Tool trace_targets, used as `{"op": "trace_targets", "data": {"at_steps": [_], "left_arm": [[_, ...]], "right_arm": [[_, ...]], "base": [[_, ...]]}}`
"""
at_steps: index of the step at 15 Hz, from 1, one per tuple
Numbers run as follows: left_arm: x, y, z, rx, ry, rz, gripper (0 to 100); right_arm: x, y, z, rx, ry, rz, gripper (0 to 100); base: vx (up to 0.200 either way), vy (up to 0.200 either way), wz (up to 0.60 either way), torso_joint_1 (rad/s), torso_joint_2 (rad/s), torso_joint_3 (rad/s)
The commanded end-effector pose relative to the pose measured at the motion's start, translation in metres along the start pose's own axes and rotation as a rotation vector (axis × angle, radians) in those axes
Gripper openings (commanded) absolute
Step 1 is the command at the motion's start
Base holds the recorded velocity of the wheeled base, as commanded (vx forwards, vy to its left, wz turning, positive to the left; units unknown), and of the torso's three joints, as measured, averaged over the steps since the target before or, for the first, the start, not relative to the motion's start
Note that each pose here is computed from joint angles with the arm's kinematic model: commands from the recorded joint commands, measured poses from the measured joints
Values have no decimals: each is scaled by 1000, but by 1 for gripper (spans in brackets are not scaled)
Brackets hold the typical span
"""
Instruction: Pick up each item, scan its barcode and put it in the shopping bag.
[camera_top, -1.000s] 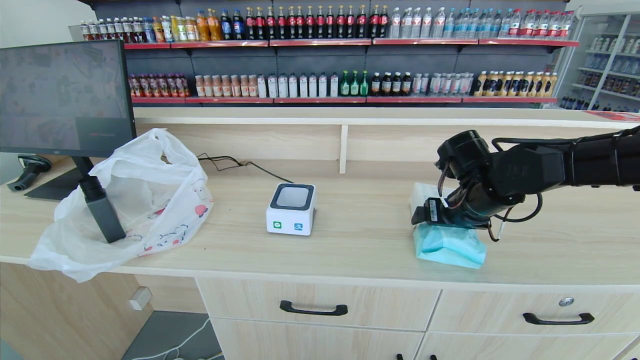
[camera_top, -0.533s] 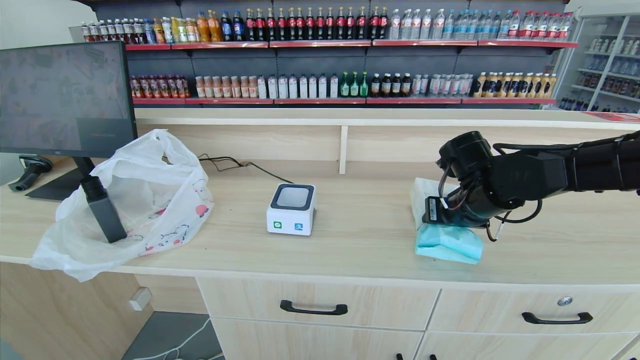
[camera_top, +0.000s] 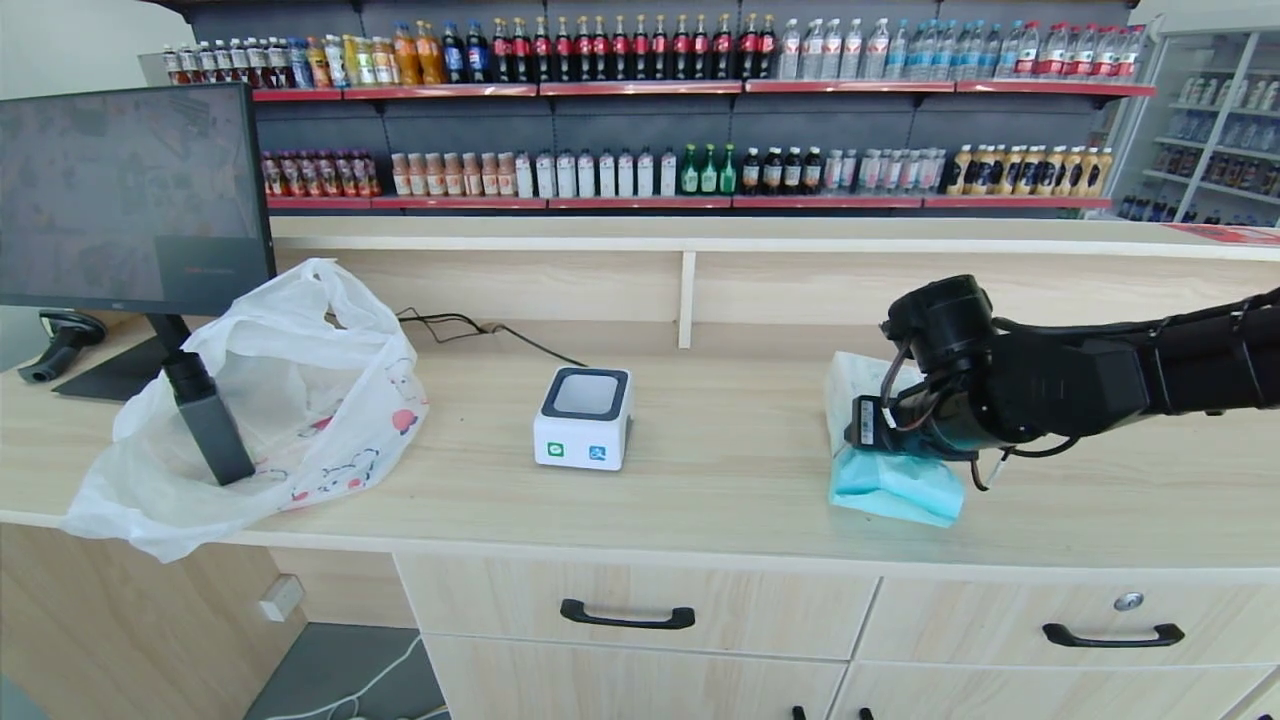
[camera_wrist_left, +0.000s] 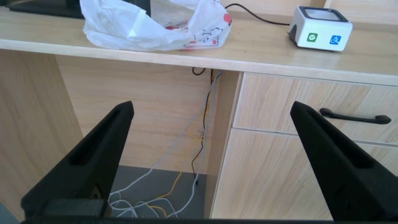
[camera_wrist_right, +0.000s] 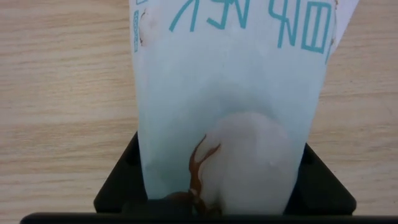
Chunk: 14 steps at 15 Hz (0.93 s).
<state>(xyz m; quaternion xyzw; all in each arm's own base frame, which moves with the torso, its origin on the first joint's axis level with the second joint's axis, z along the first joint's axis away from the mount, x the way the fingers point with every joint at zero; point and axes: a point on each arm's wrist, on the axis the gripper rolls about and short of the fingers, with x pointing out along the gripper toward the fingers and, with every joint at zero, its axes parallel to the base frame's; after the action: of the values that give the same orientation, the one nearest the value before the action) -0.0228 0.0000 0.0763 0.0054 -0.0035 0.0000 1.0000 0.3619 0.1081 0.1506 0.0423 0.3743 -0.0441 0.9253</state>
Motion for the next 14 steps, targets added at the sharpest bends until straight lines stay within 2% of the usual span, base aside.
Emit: {"op": "trace_targets", "data": {"at_steps": [1, 10, 14], "left_arm": [[0, 0, 0, 0, -1, 0, 100], [0, 0, 0, 0, -1, 0, 100], [0, 0, 0, 0, -1, 0, 100]], "right_arm": [[-15, -2, 2, 6, -28, 10, 0], [-104, 4, 17, 9, -229, 67, 0], [-149, -13, 2, -20, -306, 81, 0]], "base": [[0, 0, 0, 0, 0, 0], [0, 0, 0, 0, 0, 0], [0, 0, 0, 0, 0, 0]]}}
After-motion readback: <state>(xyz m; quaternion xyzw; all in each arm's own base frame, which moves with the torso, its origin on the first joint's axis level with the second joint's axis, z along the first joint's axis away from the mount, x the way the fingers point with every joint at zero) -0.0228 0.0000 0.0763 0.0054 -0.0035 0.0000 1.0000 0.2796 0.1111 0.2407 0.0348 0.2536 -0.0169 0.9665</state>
